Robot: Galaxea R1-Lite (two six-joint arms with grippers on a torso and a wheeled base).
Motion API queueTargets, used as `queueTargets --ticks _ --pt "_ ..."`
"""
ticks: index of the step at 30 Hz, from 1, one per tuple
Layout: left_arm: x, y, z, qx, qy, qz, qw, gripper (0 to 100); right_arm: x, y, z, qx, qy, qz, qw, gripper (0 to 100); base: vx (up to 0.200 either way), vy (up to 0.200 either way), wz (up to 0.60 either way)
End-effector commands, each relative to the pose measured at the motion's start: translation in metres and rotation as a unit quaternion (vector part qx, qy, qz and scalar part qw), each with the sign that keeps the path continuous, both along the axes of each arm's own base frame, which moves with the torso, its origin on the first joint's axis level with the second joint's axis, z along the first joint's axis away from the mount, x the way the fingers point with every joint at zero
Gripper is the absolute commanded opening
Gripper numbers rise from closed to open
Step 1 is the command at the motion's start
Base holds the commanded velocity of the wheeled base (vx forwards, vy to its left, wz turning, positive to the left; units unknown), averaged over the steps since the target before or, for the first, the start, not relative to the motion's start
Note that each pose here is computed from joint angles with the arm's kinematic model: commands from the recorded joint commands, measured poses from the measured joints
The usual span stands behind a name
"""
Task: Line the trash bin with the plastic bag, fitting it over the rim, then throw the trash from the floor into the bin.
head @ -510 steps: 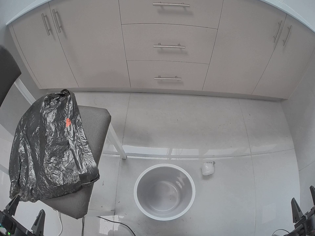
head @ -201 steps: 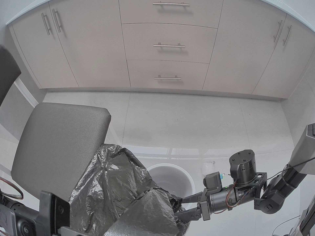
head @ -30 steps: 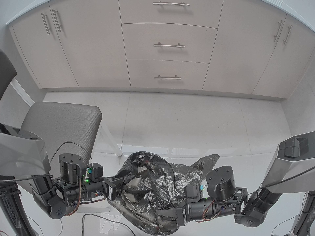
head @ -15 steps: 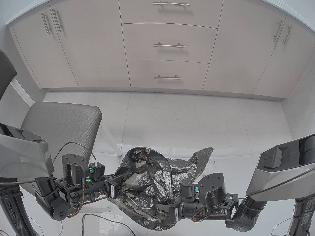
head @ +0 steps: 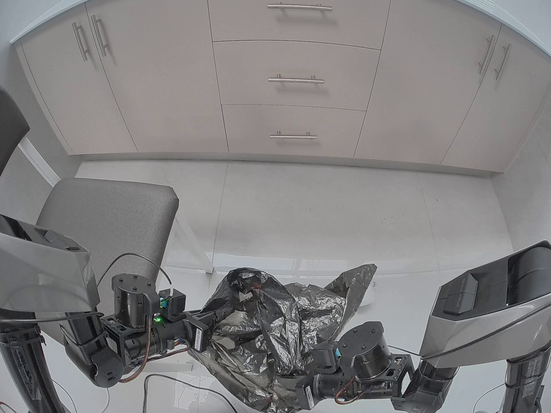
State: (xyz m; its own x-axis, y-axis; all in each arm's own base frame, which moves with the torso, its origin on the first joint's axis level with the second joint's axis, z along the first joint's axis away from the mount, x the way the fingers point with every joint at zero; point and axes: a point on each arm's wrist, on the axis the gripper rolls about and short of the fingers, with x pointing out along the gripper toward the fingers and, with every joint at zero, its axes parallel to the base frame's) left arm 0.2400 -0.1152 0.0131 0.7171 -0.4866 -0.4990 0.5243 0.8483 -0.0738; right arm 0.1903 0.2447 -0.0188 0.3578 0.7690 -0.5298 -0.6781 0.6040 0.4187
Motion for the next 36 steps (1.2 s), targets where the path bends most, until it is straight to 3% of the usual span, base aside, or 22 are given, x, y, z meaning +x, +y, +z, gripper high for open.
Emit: queueTargets --ticks 1,8,13,35,36 --pt "0.0 0.0 -0.001 0.001 0.003 0.0 1.0 0 -0.01 -0.003 -0.005 -0.021 0.002 0.018 0.9996 0 0.0 0.0 0.0" --pt "0.0 0.0 -0.004 0.003 0.006 -0.001 1.0 0 -0.012 -0.008 -0.014 -0.056 -0.016 0.004 0.9983 0 0.0 0.0 0.0" --pt "0.0 -0.001 -0.005 0.004 0.008 -0.002 1.0 0 -0.017 -0.015 -0.026 -0.103 -0.032 -0.009 0.9941 0 0.0 0.0 0.0" --pt "-0.004 -0.006 -0.012 0.007 0.022 -0.013 0.9996 0 -0.023 -0.013 -0.038 -0.137 -0.047 -0.007 0.9895 0 0.0 0.0 0.0" --pt "-0.004 -0.006 -0.012 0.007 0.022 -0.013 0.9996 0 -0.023 -0.013 -0.038 -0.137 -0.049 -0.008 0.9893 100 0.0 0.0 0.0"
